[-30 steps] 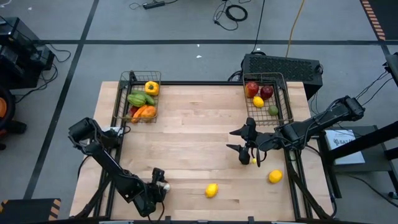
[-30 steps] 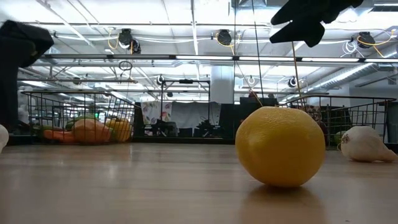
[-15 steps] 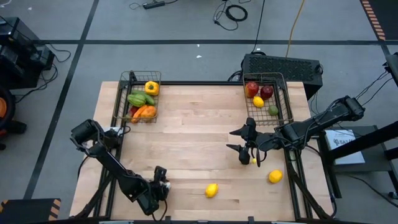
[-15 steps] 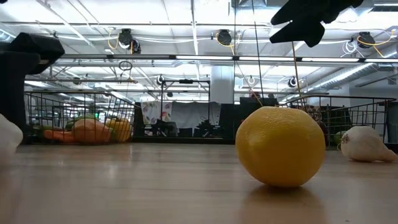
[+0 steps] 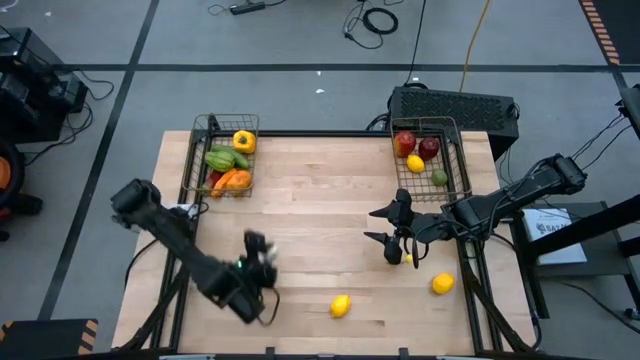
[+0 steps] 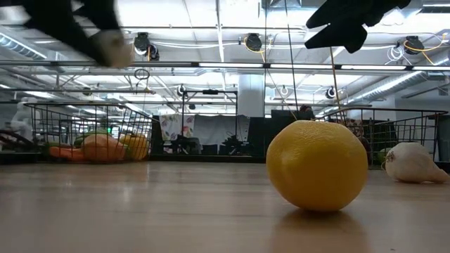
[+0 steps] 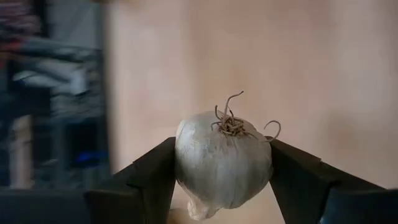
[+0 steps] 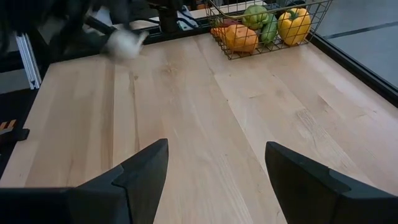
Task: Sort produce into baskets
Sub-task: Put the left white garlic into the left wire basket
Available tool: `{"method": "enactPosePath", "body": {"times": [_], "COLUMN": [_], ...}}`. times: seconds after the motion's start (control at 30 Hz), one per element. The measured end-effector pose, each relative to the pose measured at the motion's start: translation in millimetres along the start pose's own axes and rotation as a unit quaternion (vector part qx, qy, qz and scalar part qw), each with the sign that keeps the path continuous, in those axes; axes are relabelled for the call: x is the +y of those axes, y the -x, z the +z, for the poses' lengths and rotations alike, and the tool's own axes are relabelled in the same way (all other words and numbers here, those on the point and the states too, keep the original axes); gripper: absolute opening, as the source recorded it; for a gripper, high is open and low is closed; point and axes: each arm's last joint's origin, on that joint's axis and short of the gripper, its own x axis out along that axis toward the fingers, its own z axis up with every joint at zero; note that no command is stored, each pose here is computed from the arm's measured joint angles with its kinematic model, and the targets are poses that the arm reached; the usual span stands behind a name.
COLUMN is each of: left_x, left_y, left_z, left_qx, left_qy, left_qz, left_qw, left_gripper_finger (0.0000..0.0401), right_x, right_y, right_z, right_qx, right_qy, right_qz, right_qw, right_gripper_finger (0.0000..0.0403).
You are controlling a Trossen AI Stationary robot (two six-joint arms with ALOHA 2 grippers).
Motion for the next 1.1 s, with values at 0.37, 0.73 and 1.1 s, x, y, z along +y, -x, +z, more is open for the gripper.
{"method": "enactPosePath", "body": {"times": [0.37, 0.73, 1.1], "left_x": [154.7, 248.8, 300.5], "left_y": [0.5, -21.3, -93.2], "left_z": [-40.6, -112.8, -173.9], "left_qx": [0.059, 0.158, 0.234], "left_qy": [0.128, 0.303, 0.451], "left_qz": [0.155, 0.131, 0.154], "left_qw": [0.978, 0.931, 0.848], "left_gripper_finger": [0.0229, 0.0229, 0.0229], "right_x": [-0.1, 0.4, 0.4], "right_y": [0.0, 0.1, 0.1], "right_z": [-0.4, -1.0, -1.0], "right_qx": [0.003, 0.009, 0.009], "right_qy": [0.0, 0.0, 0.0], "right_qz": [0.001, 0.011, 0.011], "right_qw": [1.0, 1.0, 1.0], "right_gripper_finger": [0.0258, 0.0258, 0.0258]}}
